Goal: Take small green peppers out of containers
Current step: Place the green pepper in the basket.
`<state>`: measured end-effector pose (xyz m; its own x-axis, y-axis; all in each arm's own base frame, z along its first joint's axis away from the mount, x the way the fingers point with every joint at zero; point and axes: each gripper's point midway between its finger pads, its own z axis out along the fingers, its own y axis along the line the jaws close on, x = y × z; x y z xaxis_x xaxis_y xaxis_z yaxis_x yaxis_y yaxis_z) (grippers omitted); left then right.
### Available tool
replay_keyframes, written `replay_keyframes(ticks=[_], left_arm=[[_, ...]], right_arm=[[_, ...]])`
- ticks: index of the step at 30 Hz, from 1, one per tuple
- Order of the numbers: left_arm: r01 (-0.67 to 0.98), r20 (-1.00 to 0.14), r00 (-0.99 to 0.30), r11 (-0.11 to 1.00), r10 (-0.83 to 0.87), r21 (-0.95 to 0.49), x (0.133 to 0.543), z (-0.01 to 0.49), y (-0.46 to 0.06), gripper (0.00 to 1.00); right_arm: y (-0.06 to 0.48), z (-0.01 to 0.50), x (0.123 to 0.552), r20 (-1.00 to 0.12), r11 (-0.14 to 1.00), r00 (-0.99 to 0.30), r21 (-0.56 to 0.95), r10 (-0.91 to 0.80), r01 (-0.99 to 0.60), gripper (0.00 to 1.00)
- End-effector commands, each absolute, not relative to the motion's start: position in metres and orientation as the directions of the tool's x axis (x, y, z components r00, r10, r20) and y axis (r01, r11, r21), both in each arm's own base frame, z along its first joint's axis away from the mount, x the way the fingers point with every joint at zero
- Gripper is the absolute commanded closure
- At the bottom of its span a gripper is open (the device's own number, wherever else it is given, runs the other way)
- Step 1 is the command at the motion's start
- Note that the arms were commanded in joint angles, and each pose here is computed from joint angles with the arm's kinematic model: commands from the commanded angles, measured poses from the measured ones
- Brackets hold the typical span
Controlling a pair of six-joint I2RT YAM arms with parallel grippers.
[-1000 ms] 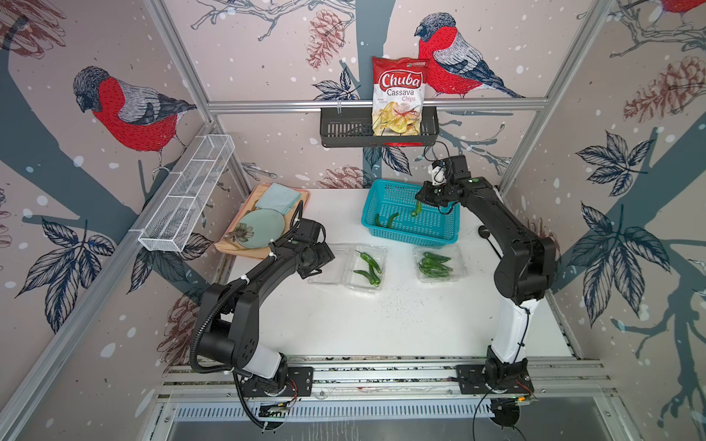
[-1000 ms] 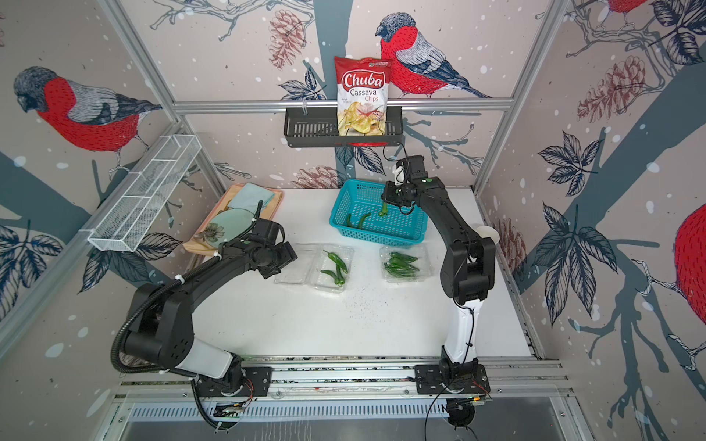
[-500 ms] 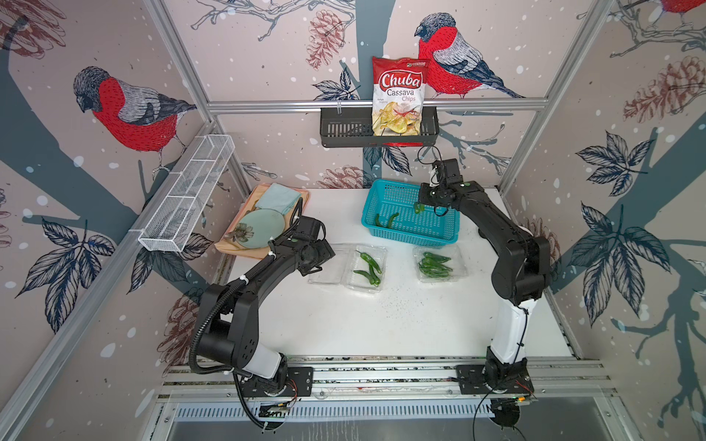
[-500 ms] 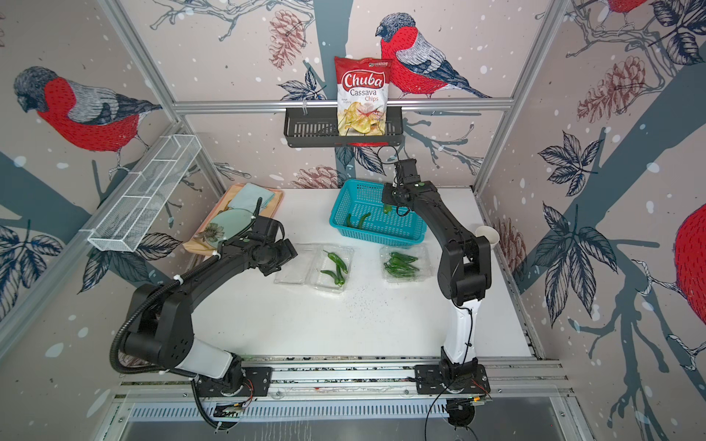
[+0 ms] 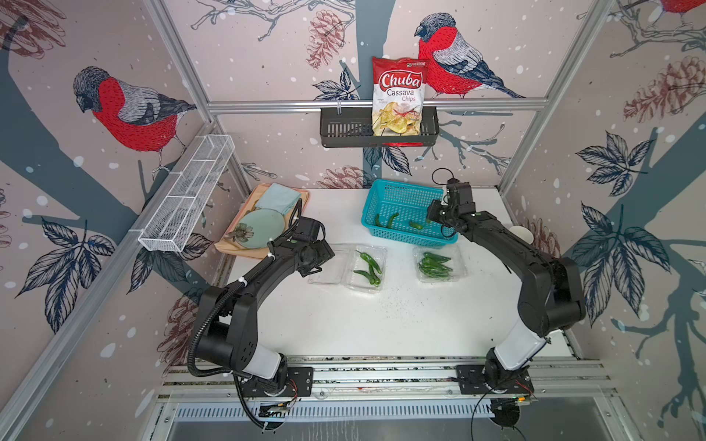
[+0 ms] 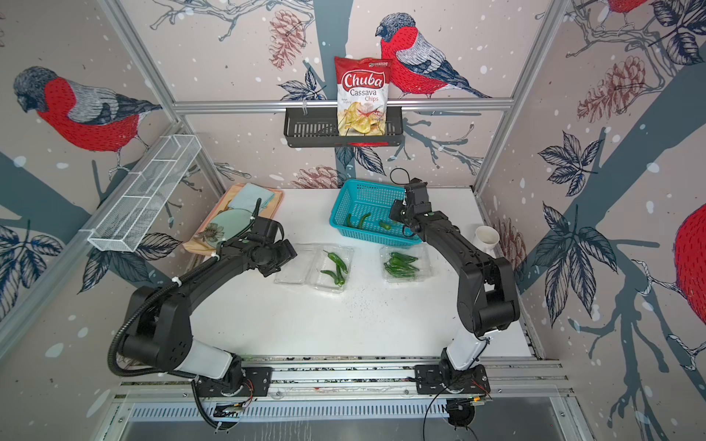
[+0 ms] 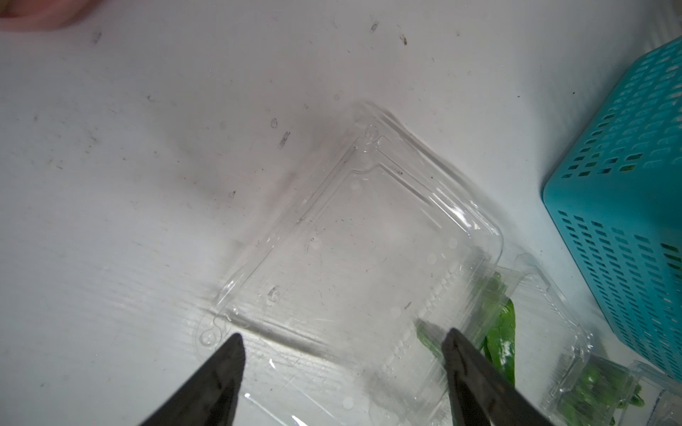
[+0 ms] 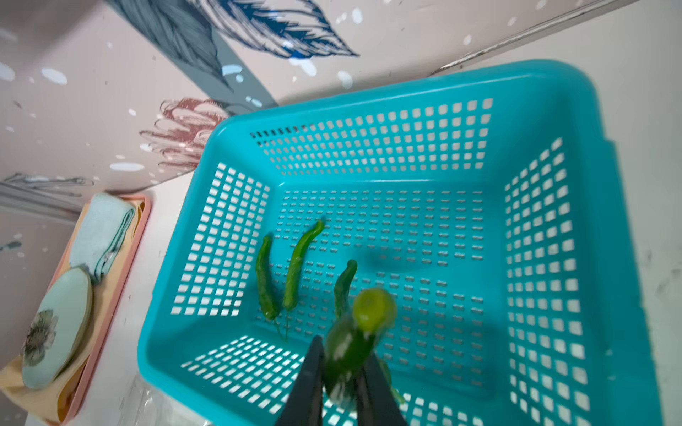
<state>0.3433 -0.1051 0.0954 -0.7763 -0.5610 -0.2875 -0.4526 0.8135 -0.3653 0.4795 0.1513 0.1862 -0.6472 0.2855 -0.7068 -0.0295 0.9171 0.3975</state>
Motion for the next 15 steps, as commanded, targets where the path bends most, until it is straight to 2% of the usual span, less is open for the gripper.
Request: replay_keyframes(ticks=[1,8,15], left_arm=[[-0.462,-0.284,-0.774,0.812,-0.565,-0.357,0.342,0.094,-0.104,0.18],[-0.454,-0.281,-0.784,0.82,-0.554,-0.349,0.344,0.096,-0.106,0.18],[-0.451,-0.279,-0.786,0.821,-0.551,-0.35,0.345,0.097,-0.107,0.18]], right_arm=[[0.144,0.205,0.498,-0.757,0.893,-0.557,0.446,0.343,-0.056,0.82],[0.131,0.166,0.51,-0.75,0.916,-0.581,0.402,0.315,-0.022,0.82],[0.127,0.126,0.501,-0.724,0.929,-0.621,0.369,0.3,0.019,0.79]])
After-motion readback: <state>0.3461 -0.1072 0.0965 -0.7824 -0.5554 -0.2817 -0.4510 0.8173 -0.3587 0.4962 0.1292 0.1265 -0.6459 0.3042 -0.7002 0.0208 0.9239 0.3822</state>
